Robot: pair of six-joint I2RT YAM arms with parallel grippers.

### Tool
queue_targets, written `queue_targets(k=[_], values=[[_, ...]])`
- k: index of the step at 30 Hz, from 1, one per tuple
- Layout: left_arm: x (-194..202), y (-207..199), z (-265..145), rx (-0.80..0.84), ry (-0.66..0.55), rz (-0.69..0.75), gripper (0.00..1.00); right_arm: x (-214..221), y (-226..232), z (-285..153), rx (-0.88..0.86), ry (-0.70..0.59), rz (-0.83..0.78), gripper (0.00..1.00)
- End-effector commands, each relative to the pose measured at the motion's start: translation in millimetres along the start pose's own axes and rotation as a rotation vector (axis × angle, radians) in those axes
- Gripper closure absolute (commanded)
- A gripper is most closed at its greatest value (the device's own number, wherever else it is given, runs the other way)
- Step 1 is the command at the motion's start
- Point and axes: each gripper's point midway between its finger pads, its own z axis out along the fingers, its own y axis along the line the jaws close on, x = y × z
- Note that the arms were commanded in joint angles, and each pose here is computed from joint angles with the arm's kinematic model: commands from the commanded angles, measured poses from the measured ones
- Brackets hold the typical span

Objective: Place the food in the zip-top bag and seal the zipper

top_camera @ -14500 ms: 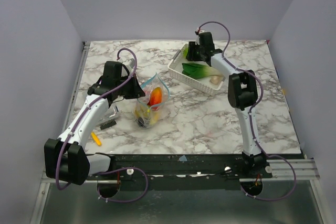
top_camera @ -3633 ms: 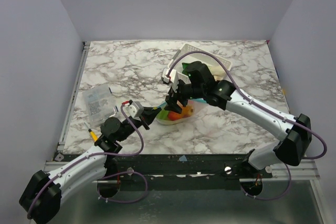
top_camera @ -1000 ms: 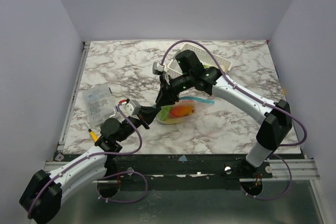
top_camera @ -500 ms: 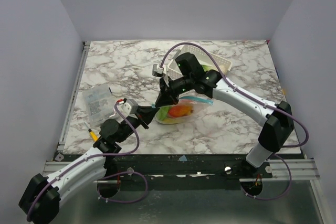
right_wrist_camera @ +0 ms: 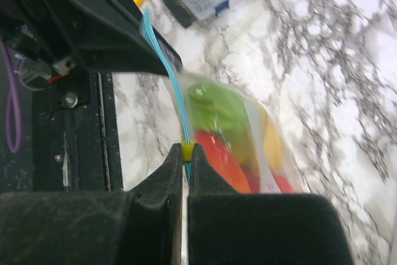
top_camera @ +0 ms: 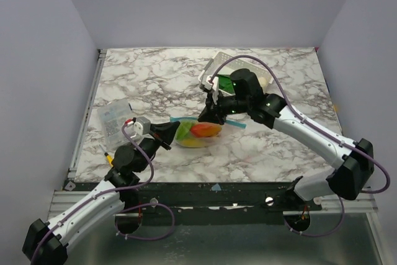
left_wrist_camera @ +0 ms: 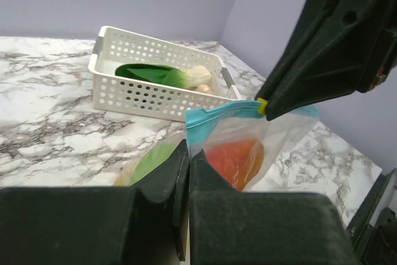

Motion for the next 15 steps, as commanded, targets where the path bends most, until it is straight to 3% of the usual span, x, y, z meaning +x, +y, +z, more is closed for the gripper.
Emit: queue_targets(k=[1, 15], values=[[-15.9, 44.8, -8.6, -0.249, -0.072, 0.0, 1.0, 15.1, -24.9, -37.8, 0.186, 0.024, 0.046, 1.0], [-41.6, 83.3, -35.1, -0.519, -0.118, 0.01, 1.0, 42.0, -24.7, -83.8, 0.355, 0.052, 0.076, 1.0]])
